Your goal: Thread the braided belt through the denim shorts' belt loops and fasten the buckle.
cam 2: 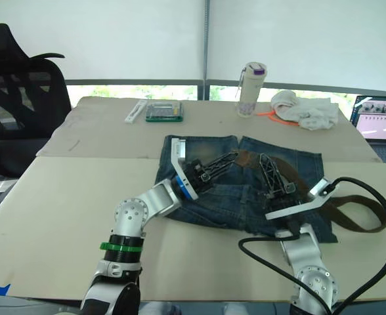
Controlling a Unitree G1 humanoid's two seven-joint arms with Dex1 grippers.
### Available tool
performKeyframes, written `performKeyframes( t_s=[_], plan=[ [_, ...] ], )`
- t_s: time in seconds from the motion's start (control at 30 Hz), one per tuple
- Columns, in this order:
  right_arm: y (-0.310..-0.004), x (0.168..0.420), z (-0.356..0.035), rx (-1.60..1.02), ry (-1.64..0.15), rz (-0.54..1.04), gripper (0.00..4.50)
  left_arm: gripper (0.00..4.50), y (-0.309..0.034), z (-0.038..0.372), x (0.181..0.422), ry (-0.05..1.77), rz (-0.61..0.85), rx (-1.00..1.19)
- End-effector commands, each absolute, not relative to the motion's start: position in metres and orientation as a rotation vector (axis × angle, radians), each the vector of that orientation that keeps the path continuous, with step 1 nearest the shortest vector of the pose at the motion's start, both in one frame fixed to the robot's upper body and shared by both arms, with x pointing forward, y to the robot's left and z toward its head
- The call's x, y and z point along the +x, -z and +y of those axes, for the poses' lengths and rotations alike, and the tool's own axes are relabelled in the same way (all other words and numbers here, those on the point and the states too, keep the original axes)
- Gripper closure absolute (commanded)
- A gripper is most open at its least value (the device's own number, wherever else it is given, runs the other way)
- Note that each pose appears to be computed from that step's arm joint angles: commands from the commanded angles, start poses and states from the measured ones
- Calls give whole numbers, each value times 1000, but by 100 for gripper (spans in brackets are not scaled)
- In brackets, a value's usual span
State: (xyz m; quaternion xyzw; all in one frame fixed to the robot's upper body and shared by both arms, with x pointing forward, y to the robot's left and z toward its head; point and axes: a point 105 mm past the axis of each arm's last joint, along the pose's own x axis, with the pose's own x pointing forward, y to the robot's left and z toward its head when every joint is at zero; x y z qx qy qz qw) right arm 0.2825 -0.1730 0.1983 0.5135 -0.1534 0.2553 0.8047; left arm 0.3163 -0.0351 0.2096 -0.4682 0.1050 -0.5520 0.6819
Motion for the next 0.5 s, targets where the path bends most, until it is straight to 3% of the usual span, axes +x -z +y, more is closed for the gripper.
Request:
performKeyframes(
  t_s=[0.03,0.07,0.23,0.37,0.5],
  plan=[
    [-212,276,-178,1063,-558,-380,446,450,-224,-45,308,1276,145,-1032],
    [-212,276,-179,1045,-550,-375,446,450,-222,-46,309,1268,132,-990],
    [-199,283,-216,930,-416,-318,450,282,-219,-51,302,1299,-3,-658],
    [-177,280,-272,762,-274,-222,450,149,-212,-48,299,1336,-144,-224],
    [-169,278,-307,681,-176,-177,450,149,-201,-42,299,1372,-179,26]
  ],
)
